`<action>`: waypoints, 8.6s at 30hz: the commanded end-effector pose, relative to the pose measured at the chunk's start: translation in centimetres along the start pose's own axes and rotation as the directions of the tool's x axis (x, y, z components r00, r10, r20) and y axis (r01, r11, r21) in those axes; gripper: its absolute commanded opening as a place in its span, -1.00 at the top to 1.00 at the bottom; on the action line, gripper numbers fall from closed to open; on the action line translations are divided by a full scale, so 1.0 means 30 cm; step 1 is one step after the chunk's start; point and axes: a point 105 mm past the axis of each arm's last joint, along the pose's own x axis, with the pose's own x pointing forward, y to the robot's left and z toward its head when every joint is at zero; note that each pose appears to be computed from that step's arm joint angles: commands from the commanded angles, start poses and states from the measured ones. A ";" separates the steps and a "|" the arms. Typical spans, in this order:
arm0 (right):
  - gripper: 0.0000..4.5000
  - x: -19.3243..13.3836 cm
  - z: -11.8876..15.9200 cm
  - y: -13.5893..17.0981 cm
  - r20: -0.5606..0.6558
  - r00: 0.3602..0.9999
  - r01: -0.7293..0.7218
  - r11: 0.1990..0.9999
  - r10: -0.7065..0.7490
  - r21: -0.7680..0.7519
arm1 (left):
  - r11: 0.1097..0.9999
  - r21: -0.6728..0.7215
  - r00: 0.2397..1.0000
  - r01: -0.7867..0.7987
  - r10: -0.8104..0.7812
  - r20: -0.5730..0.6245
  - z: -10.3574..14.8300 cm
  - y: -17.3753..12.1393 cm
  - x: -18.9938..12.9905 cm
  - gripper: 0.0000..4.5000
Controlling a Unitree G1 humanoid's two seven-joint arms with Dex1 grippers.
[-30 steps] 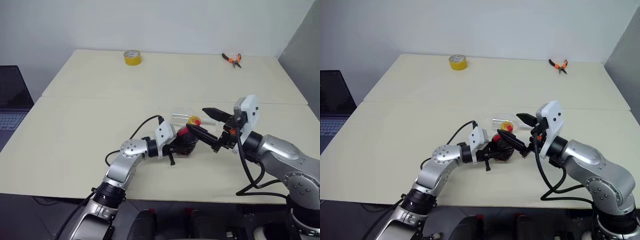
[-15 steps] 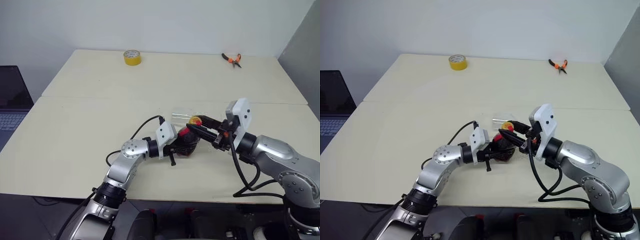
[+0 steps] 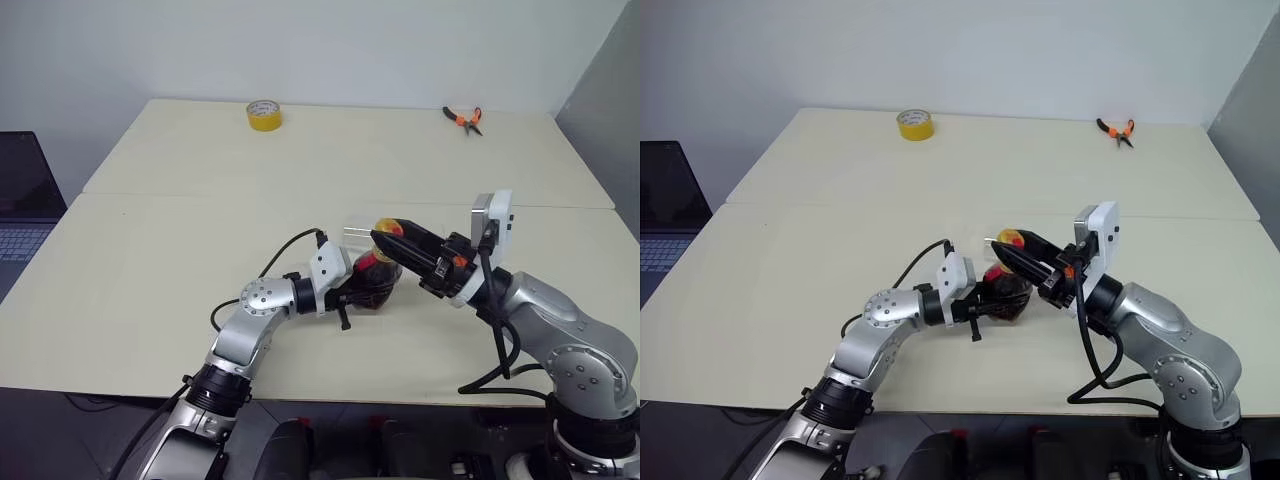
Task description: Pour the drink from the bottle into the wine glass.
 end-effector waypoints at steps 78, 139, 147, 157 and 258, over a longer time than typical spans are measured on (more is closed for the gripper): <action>-1.00 -0.009 -0.077 -0.009 -0.194 0.978 -0.157 0.881 0.076 -0.446 | 0.387 0.017 0.387 -0.922 0.919 0.077 -0.005 0.594 -0.471 0.72; -1.00 0.002 -0.282 -0.421 -0.168 0.708 -0.123 0.114 -0.686 -0.986 | 0.963 0.118 0.964 -0.243 0.253 -0.079 0.051 0.146 -0.312 -0.99; -0.59 0.047 -0.295 -0.482 -0.138 0.688 -0.125 0.071 -0.713 -0.990 | 0.962 0.127 0.964 -0.241 0.252 -0.081 0.041 0.169 -0.305 -1.00; 0.85 0.085 -0.259 -0.490 -0.053 0.697 -0.034 0.040 -0.715 -0.999 | 0.960 0.114 0.962 -0.256 0.265 -0.071 0.044 0.180 -0.306 -1.00; -0.99 -0.168 -0.130 0.057 -0.137 0.990 -0.081 0.949 0.041 -0.306 | 0.620 0.013 0.621 -0.784 0.784 0.010 0.105 0.206 -0.595 -1.00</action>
